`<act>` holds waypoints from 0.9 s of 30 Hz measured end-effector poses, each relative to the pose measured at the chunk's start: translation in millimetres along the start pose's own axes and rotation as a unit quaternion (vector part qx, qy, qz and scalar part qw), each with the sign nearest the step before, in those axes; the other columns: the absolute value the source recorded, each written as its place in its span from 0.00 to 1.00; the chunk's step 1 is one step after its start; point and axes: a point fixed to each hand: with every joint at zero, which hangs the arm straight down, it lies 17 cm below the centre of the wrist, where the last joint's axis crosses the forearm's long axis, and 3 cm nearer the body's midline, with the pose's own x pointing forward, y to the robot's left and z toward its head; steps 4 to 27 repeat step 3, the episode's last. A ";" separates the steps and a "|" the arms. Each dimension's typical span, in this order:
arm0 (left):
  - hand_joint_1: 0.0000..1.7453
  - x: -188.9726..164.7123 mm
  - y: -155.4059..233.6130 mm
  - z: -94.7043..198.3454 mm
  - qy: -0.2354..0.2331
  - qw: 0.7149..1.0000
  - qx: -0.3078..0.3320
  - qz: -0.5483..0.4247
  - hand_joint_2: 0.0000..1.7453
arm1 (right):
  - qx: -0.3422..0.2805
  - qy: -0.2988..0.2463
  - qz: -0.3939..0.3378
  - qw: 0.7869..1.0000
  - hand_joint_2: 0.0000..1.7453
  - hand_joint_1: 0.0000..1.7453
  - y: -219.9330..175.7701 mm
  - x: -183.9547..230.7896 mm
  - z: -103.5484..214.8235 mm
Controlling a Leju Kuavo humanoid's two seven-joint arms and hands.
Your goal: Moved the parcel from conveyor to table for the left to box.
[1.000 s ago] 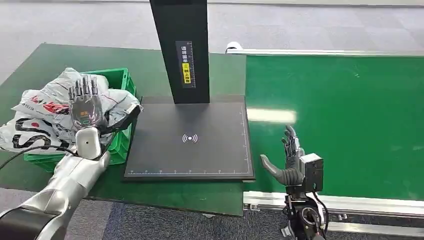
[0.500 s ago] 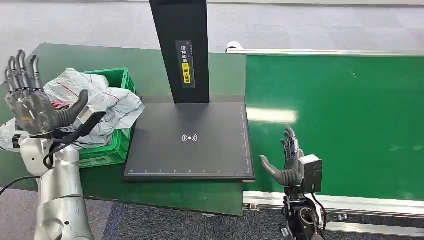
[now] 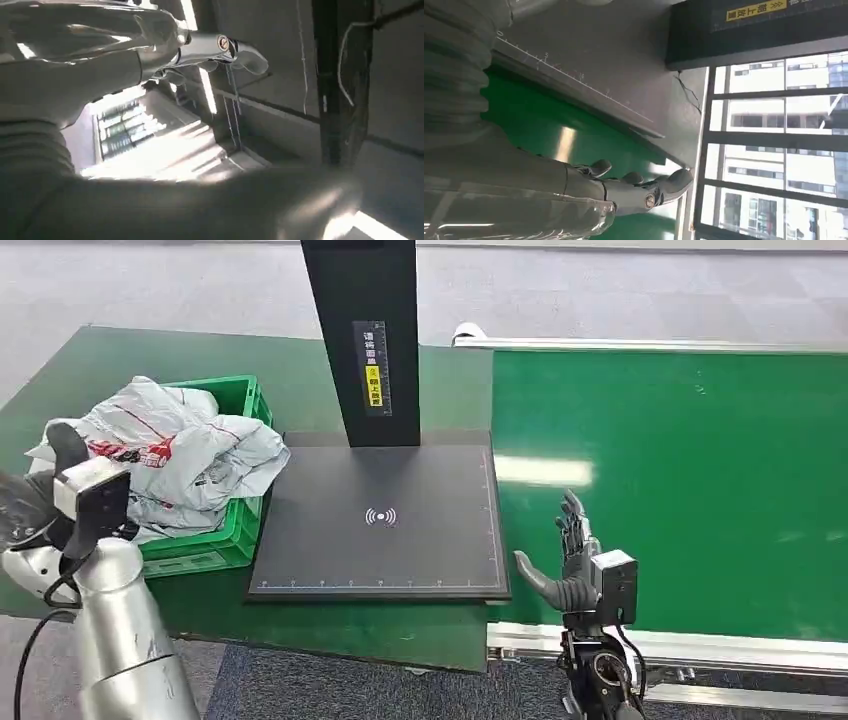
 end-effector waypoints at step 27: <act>0.00 8.7 -32.1 31.5 0.078 0.988 -0.009 0.136 1.00 | -0.004 0.001 0.000 1.000 1.00 0.00 -3.6 -1.0 1.9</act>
